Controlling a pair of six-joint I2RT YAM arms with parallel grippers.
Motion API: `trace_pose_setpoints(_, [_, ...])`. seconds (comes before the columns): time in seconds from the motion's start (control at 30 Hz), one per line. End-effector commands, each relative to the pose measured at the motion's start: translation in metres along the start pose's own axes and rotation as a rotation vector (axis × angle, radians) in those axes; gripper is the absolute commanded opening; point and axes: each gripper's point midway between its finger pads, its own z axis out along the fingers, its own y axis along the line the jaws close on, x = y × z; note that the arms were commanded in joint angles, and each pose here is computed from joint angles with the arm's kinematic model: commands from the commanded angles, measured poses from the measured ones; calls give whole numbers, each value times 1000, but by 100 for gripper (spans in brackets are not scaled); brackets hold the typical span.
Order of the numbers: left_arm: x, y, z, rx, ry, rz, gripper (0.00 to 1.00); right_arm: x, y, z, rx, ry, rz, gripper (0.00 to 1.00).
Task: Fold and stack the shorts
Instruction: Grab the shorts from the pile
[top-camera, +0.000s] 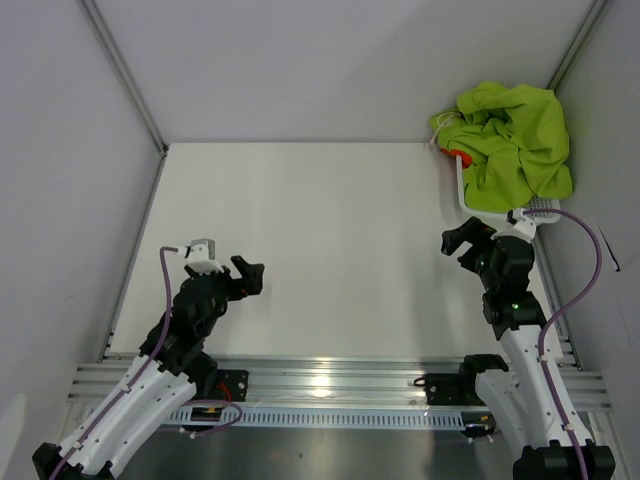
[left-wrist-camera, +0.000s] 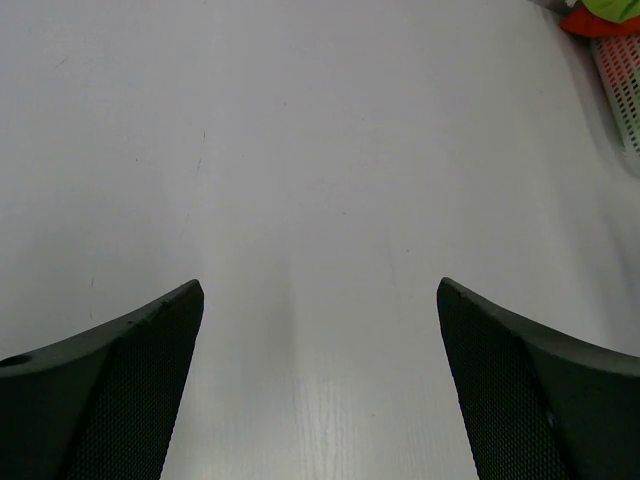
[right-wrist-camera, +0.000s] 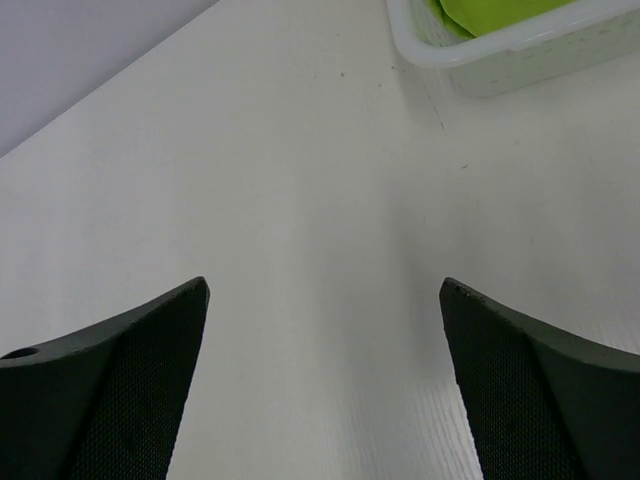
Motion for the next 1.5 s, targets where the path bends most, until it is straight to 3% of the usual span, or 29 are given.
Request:
trace_pose_setpoints(0.0, [-9,3,3,-13,-43,21,99,-25,-3,-3,49,-70,-1,100])
trace_pose_setpoints(0.27, [-3,-3,7,18,-20,34,99,-78,30,4,1,-118,72,100])
trace_pose_setpoints(0.43, [-4,-7,7,33,-12,44,99,-119,16,47,110,-73,161,99])
trace_pose_setpoints(0.47, [-4,-7,8,30,-10,45,99,-149,19,51,109,-118,208,99])
trace_pose_setpoints(0.53, [-4,-6,8,27,-11,47,99,-152,5,80,159,-80,270,100])
trace_pose_setpoints(0.73, [-2,-5,10,18,-4,51,99,-190,-18,142,166,-137,481,98])
trace_pose_setpoints(0.87, [-1,-5,11,18,1,53,99,-178,-44,203,217,-87,571,99])
trace_pose_setpoints(1.07, [-1,-4,12,9,0,55,99,-195,-70,248,262,-206,677,99])
trace_pose_setpoints(1.23, [1,-3,15,1,6,56,99,-182,-97,292,338,-211,733,99])
trace_pose_setpoints(1.37, [2,-2,16,-7,8,56,99,-196,-104,313,333,-307,748,86])
trace_pose_setpoints(1.47, [3,0,17,-16,12,58,99,-190,-109,328,347,-283,733,47])
